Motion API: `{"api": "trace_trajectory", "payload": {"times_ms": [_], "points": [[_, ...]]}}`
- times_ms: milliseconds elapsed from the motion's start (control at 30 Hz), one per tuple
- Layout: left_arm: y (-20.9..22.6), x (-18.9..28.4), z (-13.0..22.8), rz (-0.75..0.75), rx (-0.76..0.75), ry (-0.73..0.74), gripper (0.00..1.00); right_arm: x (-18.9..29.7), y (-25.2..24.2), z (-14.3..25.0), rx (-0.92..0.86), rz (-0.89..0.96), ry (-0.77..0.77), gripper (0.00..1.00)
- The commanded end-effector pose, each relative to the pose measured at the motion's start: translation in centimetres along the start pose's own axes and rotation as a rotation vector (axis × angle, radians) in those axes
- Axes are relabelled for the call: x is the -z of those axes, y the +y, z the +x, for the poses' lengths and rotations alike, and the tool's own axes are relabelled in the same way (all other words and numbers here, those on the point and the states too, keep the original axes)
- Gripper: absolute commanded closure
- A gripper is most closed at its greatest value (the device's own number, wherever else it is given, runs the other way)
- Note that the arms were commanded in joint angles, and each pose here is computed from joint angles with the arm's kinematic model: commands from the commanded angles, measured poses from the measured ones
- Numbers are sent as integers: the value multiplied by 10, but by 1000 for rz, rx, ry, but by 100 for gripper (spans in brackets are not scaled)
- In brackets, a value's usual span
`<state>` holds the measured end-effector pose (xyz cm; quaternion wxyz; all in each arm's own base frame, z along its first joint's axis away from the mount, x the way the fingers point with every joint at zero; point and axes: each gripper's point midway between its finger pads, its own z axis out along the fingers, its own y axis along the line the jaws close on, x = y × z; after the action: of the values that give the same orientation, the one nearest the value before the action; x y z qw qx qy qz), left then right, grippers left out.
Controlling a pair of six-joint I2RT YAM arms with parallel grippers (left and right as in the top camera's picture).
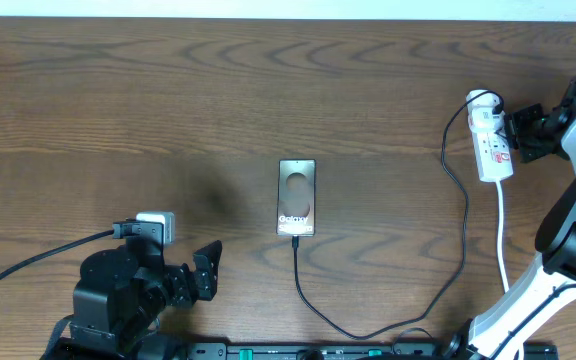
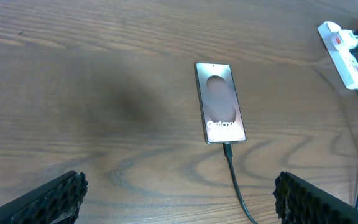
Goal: Plug charger to phone and switch on socket
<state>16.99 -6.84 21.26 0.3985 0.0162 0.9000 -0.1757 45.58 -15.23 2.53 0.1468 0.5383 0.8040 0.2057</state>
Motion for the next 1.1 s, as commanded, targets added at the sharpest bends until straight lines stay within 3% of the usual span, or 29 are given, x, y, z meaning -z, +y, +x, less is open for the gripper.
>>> {"api": "trace_trajectory", "payload": {"times_ms": [0,233,433,567,767,933,1067], "points": [[2,1,0,-12,-7,-6,2,16,3,9,174,62,-41,99],[2,1,0,-12,-7,-6,2,144,66,9,380,-99,-266,99],[2,1,0,-12,-7,-6,2,309,121,40,516,-366,-598,98],[2,1,0,-12,-7,-6,2,414,137,78,525,-583,-800,71],[2,1,0,-12,-7,-6,2,512,151,151,626,-868,-949,25],[2,1,0,-12,-7,-6,2,533,123,209,779,-885,-952,2],[2,1,0,-12,-7,-6,3,551,90,238,816,-912,-1001,1]]}}
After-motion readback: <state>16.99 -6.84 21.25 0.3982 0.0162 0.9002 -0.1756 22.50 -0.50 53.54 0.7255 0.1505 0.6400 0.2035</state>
